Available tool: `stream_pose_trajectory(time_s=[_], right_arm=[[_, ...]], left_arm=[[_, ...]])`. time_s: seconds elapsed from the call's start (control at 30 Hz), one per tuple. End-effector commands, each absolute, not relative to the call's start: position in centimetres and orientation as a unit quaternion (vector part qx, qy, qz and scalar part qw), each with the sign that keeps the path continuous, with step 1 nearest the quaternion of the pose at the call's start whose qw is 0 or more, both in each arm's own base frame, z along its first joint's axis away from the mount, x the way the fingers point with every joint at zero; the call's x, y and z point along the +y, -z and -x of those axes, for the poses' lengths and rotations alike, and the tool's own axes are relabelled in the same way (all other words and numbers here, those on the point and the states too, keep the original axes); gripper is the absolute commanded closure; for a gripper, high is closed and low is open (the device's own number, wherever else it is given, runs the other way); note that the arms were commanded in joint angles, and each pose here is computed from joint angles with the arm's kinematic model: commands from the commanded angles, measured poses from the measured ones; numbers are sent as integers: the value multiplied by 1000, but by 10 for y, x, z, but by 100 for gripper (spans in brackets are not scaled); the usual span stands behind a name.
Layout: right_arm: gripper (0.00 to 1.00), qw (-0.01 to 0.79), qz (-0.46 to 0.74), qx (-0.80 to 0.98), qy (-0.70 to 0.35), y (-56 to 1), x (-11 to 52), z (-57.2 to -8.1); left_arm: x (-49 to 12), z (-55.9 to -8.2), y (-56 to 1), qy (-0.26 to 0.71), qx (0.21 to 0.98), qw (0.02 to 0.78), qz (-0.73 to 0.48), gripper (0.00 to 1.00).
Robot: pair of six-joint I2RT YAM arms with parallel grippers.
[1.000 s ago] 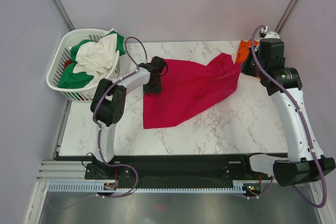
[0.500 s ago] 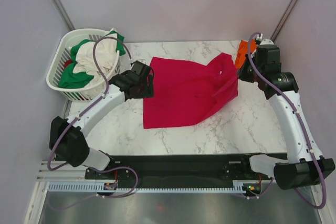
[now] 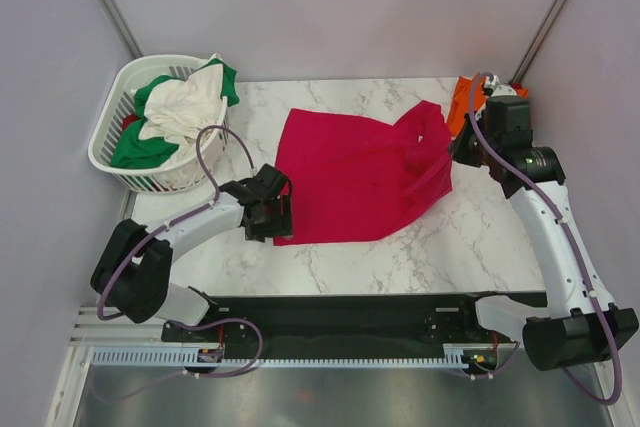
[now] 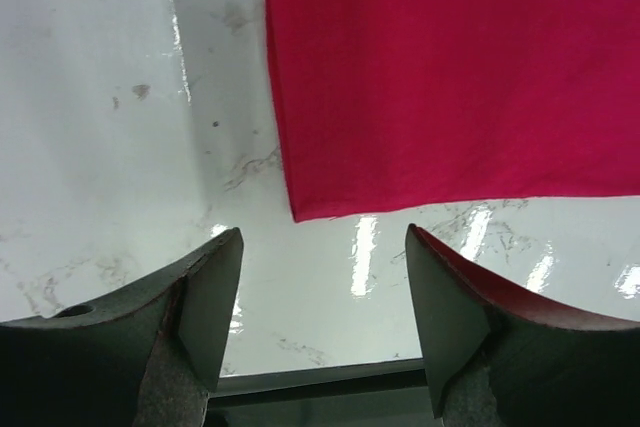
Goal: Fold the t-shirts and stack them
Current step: Flatten the tshirt out
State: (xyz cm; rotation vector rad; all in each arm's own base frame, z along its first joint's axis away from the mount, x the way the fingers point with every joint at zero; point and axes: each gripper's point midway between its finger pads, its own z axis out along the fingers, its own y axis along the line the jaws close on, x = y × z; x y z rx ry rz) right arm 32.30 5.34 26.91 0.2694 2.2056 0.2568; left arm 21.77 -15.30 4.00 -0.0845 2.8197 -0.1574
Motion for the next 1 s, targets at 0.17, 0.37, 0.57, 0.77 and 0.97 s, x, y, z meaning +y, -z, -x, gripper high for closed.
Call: stream_pose_trajectory(time_s=[0.17,0.37,0.57,0.77,0.97], right_arm=[[100,455,-102,878,-109,-277,54,-322],[100,459,-102,876,-105,-279,52,-322],[100,453,-102,880,-102,-273,52,-323],[100,452,-102,880,-100,-271,51,-321],[100,451,-101,881,-96,-269,50,-320]], left_arm=[[-178,-226,-30,99,981,158,50,28],[-173,-210,-23,100,983,142,58,35],[-164,-205,-10,78,986,137,59,40],[-164,-216,-9,67,985,150,53,42],[-165,-221,-7,60,985,154,50,44]])
